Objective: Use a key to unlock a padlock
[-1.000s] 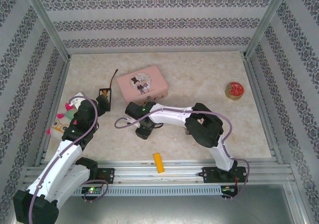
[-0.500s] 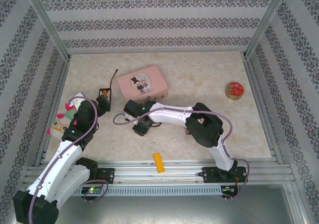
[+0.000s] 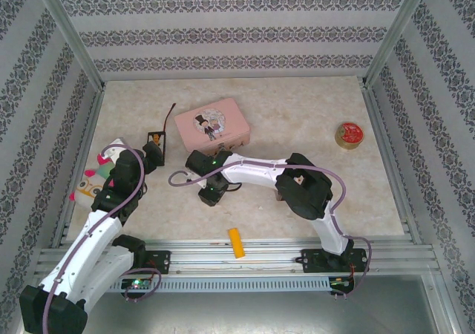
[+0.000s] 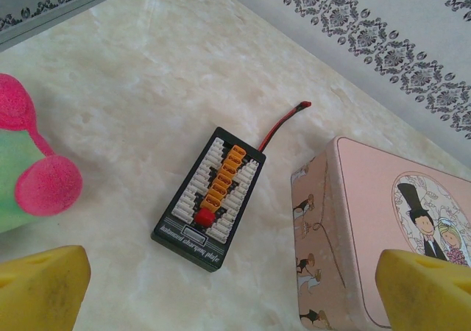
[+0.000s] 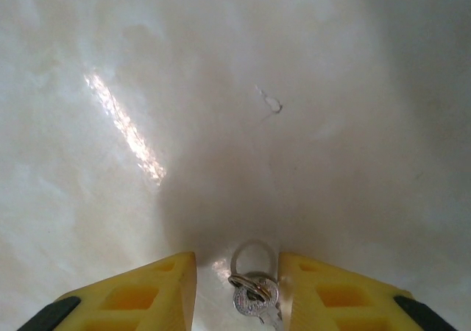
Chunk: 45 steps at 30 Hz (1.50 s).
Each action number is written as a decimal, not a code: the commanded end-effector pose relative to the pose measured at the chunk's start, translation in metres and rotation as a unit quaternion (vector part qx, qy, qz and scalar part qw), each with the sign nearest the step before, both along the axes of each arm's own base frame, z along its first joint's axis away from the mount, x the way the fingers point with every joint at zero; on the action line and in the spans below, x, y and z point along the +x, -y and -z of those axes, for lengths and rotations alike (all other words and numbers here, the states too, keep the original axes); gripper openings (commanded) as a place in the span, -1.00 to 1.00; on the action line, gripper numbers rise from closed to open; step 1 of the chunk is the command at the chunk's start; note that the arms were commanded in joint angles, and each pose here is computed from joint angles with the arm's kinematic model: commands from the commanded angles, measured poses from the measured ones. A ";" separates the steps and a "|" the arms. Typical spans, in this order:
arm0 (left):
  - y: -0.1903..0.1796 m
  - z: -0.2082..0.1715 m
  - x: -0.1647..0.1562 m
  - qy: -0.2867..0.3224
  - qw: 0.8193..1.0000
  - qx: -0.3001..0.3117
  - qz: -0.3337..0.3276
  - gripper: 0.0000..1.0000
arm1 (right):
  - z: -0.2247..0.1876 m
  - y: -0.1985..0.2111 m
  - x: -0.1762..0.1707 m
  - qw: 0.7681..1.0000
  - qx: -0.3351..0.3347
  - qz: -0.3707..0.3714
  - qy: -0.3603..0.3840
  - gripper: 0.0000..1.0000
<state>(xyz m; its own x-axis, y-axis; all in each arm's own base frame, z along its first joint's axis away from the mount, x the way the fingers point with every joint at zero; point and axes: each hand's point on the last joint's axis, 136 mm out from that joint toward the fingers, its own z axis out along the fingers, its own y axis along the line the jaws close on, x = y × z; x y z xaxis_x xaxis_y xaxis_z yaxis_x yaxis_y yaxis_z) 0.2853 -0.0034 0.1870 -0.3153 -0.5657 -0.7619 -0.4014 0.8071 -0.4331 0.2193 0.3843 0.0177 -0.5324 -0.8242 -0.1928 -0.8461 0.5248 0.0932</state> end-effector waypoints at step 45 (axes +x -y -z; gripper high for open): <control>0.116 -0.044 0.028 0.153 0.941 -0.046 0.297 0.99 | -0.192 0.075 0.092 0.901 0.307 0.305 -0.034 -1.00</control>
<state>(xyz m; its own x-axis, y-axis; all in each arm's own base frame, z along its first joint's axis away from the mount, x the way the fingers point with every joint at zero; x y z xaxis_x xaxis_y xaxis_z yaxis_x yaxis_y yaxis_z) 0.3121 -0.0829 0.2026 -0.4151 -0.4733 -0.7770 0.0370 0.8445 -0.5342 0.3156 0.3066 0.1881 -0.8522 -0.2071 -0.4804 -0.4408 0.7788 0.4462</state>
